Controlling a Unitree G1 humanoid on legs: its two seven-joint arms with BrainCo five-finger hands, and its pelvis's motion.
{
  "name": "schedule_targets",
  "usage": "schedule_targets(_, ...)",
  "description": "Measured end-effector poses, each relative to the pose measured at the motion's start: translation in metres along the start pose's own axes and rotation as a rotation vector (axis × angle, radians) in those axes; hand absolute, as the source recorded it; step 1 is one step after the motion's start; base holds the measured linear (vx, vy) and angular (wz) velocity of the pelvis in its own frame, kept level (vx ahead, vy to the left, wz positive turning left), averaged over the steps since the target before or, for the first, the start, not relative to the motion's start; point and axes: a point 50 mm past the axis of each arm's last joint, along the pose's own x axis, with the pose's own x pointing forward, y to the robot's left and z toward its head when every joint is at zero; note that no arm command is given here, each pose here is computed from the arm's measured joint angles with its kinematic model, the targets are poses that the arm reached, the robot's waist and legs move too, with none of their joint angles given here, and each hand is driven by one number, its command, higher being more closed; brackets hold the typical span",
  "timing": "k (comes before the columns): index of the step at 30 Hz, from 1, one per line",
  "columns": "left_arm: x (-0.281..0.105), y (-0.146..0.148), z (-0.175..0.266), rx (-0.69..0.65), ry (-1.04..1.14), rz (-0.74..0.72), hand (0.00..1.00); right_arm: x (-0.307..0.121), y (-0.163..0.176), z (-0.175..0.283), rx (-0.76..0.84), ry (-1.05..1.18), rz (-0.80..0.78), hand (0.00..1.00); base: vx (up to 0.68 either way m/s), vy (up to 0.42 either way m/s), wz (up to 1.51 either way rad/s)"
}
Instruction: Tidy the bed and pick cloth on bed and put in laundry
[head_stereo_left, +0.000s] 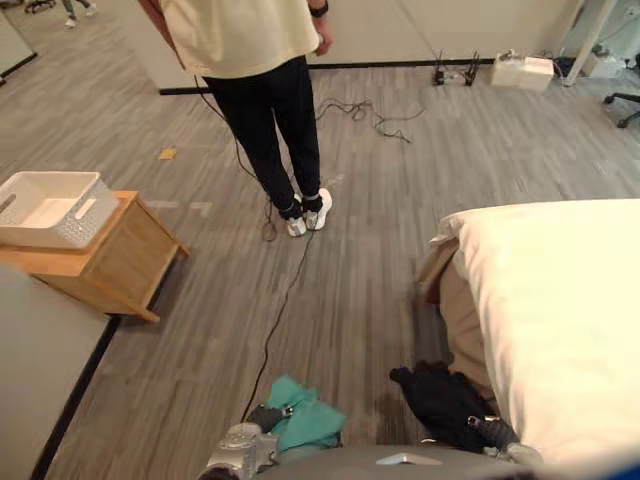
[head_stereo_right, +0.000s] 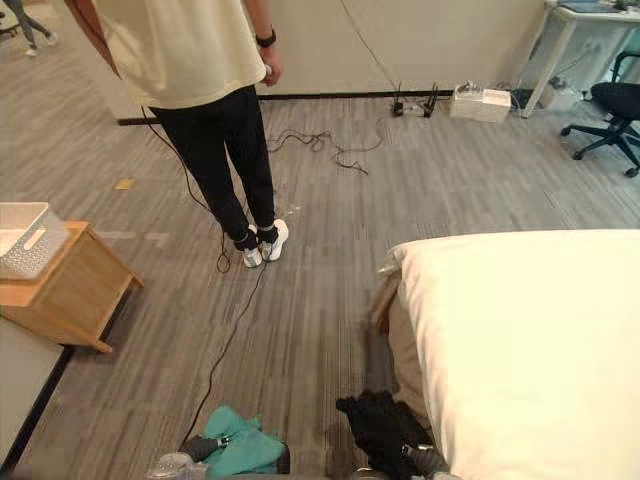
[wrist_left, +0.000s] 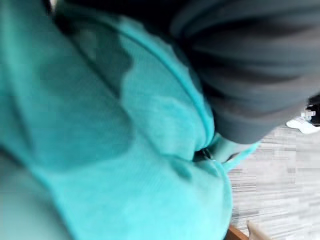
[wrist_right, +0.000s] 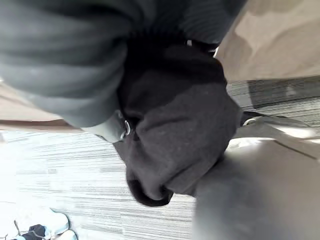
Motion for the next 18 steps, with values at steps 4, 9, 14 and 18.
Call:
schedule_targets(4,-0.001,0.008,0.001,-0.075,-0.04,0.034,1.0,-0.006,0.01,-0.018,0.052,0.019,0.013,1.0,0.1,-0.022,0.61)
schedule_targets(9,-0.005,0.012,-0.003,-0.27,-0.102,0.073,1.0,-0.005,0.029,-0.017,0.113,-0.002,0.094,1.0,0.0,0.017,0.34)
schedule_targets(14,-0.007,0.011,-0.001,-0.397,-0.158,0.09,1.0,-0.005,0.037,-0.01,-0.017,-0.023,0.147,1.0,-0.11,0.025,-0.05)
schedule_targets(18,-0.007,0.01,0.006,-0.423,-0.203,0.083,1.0,-0.005,0.035,-0.004,-0.035,-0.044,0.123,1.0,-0.15,0.02,0.09)
